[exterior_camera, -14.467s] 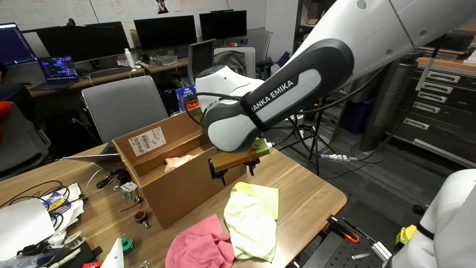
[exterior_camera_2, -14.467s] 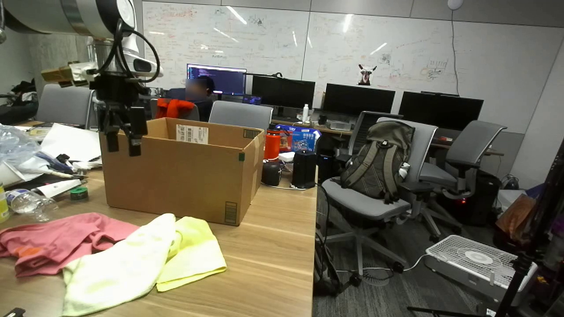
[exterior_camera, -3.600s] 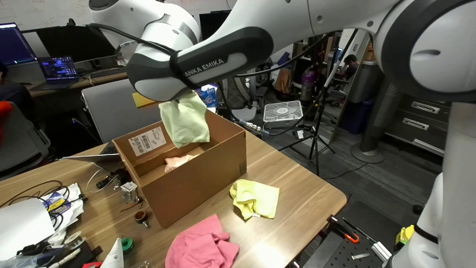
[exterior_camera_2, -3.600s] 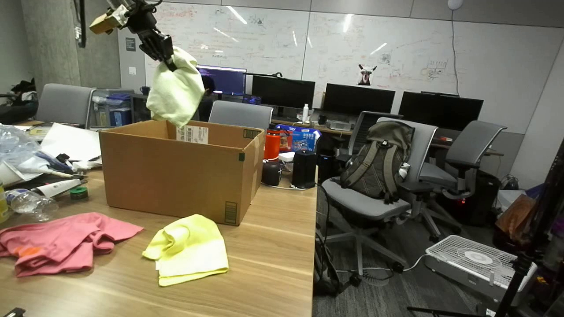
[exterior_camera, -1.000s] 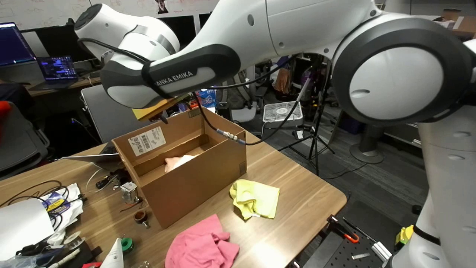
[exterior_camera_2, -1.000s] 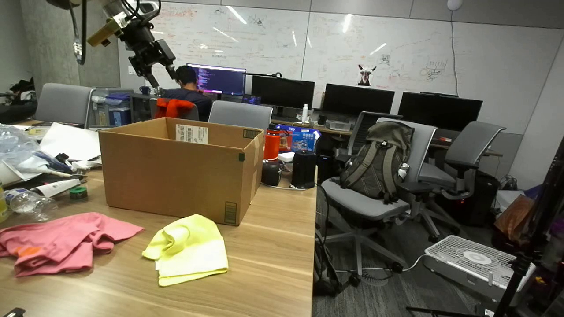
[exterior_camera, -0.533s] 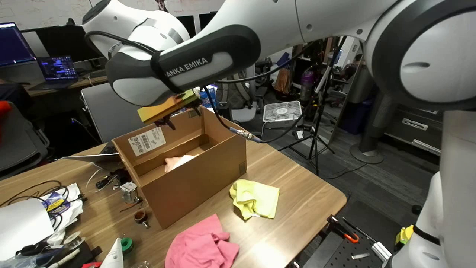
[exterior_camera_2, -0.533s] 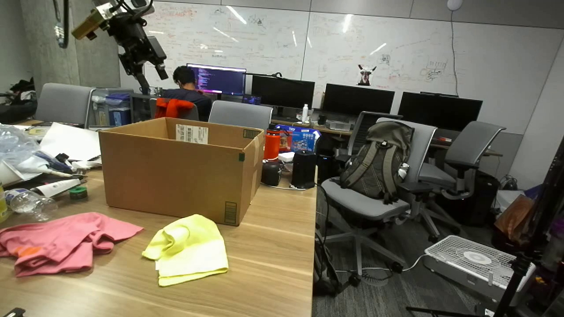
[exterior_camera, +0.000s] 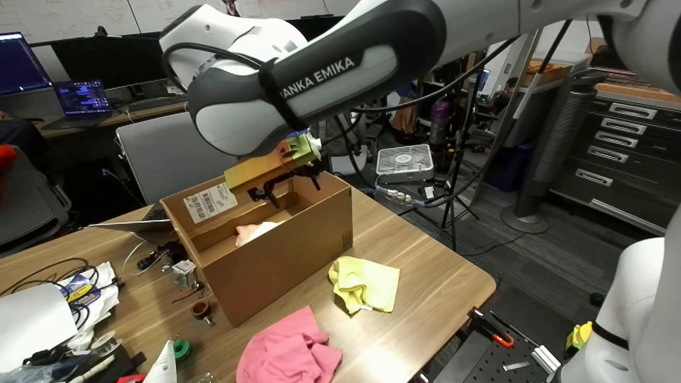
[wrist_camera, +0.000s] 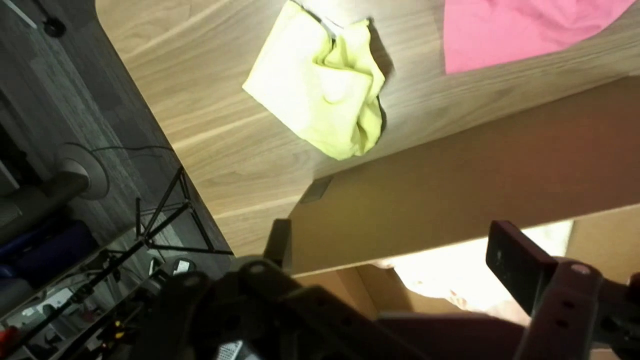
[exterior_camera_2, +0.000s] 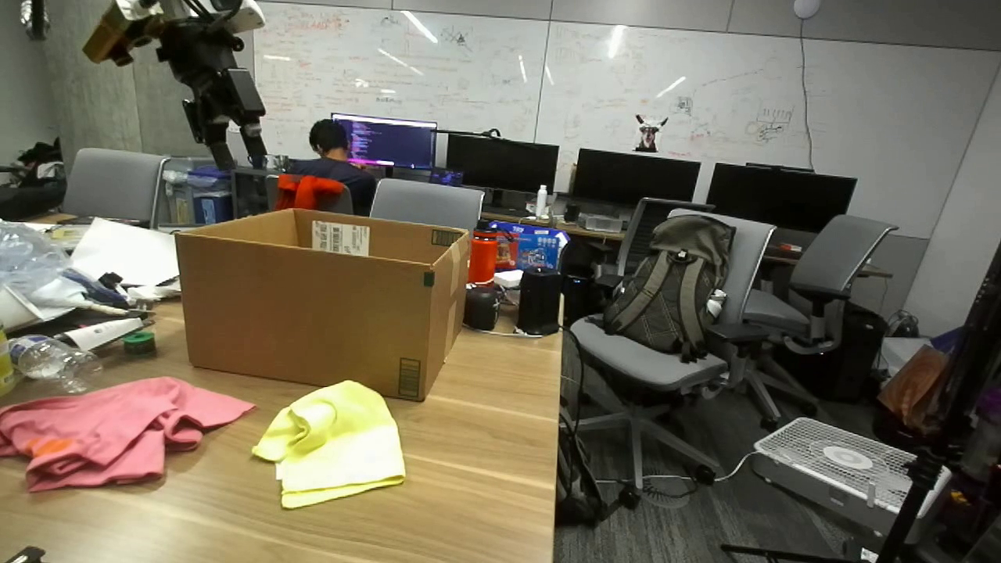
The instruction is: Put the peach shirt, the green and yellow towels and the pink shirt in the box respectively
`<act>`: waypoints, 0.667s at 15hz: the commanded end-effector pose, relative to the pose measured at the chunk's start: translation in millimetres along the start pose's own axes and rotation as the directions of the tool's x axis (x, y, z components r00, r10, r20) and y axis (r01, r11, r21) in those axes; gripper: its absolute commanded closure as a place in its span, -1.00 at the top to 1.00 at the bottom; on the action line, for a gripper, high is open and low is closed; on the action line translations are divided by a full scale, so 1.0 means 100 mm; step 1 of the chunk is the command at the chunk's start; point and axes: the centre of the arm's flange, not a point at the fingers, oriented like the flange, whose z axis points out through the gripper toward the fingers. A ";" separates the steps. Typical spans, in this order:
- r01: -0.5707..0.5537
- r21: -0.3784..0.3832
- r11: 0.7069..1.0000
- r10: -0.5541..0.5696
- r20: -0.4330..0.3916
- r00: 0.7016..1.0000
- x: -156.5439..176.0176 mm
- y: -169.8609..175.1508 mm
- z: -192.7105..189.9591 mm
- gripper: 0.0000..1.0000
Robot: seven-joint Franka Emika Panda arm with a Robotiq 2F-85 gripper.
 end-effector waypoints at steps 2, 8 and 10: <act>-0.063 0.027 0.998 0.061 0.090 0.994 -0.31 0.37 0.29 1.00; -0.110 0.044 0.993 0.099 0.202 0.974 -0.33 0.37 0.86 1.00; -0.133 0.050 0.990 0.120 0.216 0.969 -0.30 0.37 1.02 1.00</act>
